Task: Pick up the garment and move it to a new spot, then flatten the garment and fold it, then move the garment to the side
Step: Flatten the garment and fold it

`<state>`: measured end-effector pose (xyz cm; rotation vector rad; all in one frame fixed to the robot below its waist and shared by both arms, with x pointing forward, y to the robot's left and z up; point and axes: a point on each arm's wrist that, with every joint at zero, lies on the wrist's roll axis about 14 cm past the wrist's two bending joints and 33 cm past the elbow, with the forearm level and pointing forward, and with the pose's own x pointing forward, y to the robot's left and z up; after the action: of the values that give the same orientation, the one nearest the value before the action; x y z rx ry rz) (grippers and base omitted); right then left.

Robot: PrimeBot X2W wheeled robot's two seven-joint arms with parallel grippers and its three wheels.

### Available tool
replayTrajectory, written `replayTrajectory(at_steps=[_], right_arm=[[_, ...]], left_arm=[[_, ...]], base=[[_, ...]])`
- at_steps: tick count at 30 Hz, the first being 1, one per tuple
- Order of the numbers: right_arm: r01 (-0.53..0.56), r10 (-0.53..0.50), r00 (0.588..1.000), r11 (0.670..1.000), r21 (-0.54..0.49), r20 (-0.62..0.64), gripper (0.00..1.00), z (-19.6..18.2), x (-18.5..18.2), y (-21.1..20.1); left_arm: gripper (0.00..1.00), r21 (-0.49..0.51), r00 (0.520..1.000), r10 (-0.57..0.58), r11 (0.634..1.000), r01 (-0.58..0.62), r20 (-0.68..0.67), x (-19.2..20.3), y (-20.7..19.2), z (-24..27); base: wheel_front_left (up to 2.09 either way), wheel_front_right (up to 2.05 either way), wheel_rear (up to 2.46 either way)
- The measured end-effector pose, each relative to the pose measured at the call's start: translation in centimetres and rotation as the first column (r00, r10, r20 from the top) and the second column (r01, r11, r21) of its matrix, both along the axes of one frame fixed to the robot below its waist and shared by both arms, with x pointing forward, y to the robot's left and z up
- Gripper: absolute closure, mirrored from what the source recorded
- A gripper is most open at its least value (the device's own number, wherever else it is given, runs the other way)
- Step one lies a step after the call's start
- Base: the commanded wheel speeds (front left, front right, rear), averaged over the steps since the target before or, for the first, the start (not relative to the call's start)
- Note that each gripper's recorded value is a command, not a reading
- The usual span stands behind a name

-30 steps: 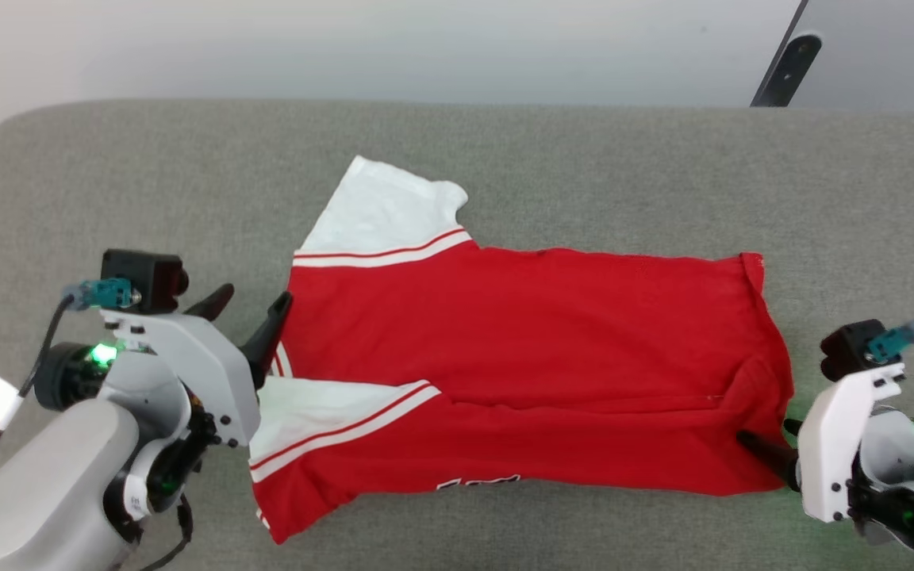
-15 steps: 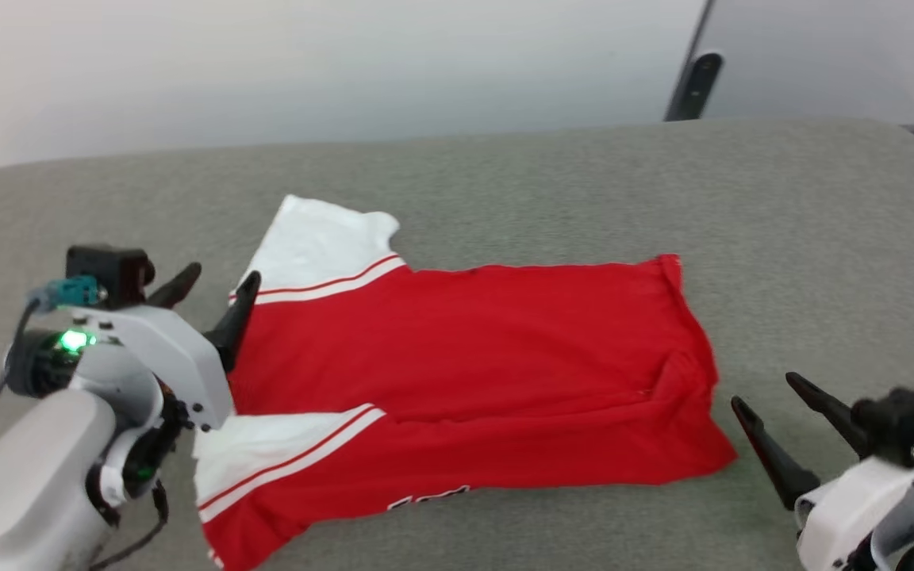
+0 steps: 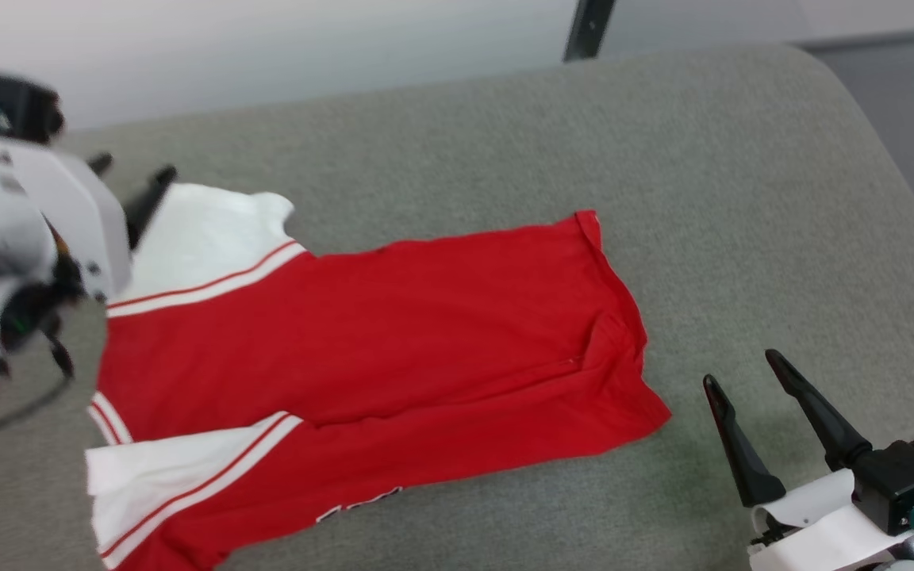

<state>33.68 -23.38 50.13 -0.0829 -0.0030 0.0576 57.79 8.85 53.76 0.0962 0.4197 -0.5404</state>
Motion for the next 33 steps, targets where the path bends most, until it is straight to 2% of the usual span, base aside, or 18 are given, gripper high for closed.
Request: replayTrajectory(at_steps=[13,18,23,28,33], right_arm=[[0.085,-0.085,0.996,0.996,0.02,-0.024,0.0,-0.8,1.4,-0.4],[0.134,-0.133,0.99,0.991,0.02,-0.057,0.0,-1.7,1.4,-1.4],[0.157,-0.156,0.985,0.987,0.009,-0.072,0.0,-2.1,1.5,-2.0],[0.171,-0.17,0.982,0.985,0.006,-0.085,0.0,-2.4,1.6,-2.3],[0.167,-0.166,0.982,0.986,0.005,-0.087,0.0,-2.6,1.8,-2.3]], left_arm=[[0.0,0.201,0.966,-0.044,0.975,0.097,-0.253,6.0,-1.1,-6.5],[0.0,0.233,0.92,-0.018,0.965,0.118,-0.391,6.6,-0.8,-10.8],[0.0,0.281,0.884,0.036,0.953,0.11,-0.465,7.5,0.7,-13.5],[0.0,0.306,0.846,0.076,0.946,0.106,-0.528,7.8,1.0,-15.1],[0.0,0.294,0.797,0.135,0.954,0.056,-0.589,7.4,0.9,-15.7]], base=[[0.0,0.0,0.0],[0.0,0.0,0.0],[0.0,0.0,0.0],[0.0,0.0,0.0],[0.0,0.0,0.0]])
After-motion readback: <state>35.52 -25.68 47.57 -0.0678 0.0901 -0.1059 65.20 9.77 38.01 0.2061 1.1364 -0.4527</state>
